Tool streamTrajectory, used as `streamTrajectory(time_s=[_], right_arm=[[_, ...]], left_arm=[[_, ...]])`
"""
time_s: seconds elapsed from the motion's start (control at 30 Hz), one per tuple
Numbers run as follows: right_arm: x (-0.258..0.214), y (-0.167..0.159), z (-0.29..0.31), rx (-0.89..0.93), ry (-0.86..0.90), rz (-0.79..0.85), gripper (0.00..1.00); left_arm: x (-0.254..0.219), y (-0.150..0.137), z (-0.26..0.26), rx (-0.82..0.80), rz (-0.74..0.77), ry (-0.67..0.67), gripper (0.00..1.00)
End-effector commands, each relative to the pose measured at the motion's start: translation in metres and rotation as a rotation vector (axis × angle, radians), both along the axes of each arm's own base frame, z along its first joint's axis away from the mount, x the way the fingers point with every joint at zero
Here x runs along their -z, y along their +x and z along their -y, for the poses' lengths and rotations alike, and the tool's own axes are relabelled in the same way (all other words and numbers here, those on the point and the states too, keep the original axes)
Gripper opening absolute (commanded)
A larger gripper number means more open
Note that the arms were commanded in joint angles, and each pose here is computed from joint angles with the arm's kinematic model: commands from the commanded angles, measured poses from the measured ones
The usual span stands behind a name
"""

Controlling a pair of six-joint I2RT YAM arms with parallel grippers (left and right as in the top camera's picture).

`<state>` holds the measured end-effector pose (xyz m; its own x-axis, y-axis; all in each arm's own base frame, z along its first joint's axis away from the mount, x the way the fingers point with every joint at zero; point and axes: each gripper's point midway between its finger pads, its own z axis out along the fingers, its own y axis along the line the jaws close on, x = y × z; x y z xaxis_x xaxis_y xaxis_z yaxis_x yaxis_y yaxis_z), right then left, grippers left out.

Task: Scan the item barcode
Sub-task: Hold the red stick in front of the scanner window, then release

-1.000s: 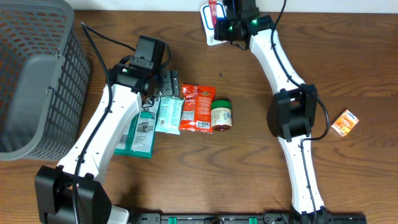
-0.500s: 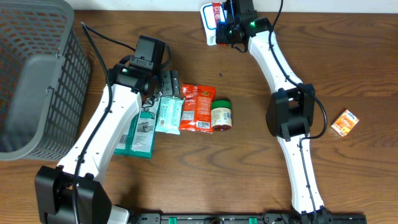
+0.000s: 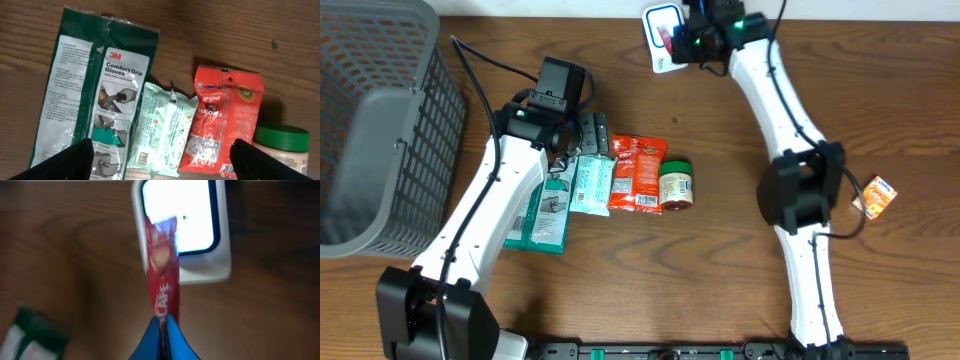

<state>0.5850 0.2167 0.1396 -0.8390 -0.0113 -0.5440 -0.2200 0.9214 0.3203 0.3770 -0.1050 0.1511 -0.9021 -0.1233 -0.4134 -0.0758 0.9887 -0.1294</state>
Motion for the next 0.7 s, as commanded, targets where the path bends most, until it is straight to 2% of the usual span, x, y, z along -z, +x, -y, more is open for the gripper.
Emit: streamTrajectory(time_s=[0.0,0.2,0.3,0.4,0.43,0.47,0.5,0.57,0.6,0.67], right_arm=[[-0.086,-0.024,0.015,-0.003,0.021,0.08,0.01],[-0.117,-0.084,0.052,0.034,-0.02,-0.056,0.01],[-0.117,-0.108,0.066,0.046,-0.044,-0.137,0.01],[-0.108,-0.126,0.072,-0.023,-0.1,-0.187,0.02],[-0.104,-0.13,0.072,-0.057,-0.12,-0.202,0.09],[-0.1,-0.132,0.071,-0.082,-0.134,-0.209,0.21],[-0.097,-0.134,0.069,-0.112,-0.149,-0.209,0.38],[-0.088,-0.132,0.062,-0.161,-0.176,-0.204,0.58],[-0.081,-0.129,0.059,-0.18,-0.201,-0.201,0.63],[-0.066,-0.121,0.056,-0.184,-0.262,-0.193,0.66]], left_arm=[[0.002,0.0,-0.004,-0.018,-0.003,0.013,0.87],[0.002,0.0,-0.004,-0.018,-0.003,0.013,0.88],[0.002,0.0,-0.004,-0.018,-0.003,0.013,0.88],[0.002,0.0,-0.004,-0.018,-0.003,0.013,0.88],[0.002,0.0,-0.004,-0.018,-0.003,0.013,0.88],[0.002,0.0,-0.004,-0.018,-0.003,0.013,0.88],[0.002,0.0,-0.004,-0.018,-0.003,0.013,0.88],[0.002,0.0,-0.004,-0.018,-0.003,0.013,0.88],[0.002,0.0,-0.004,-0.018,-0.003,0.013,0.88],[0.002,0.0,-0.004,-0.018,-0.003,0.013,0.88]])
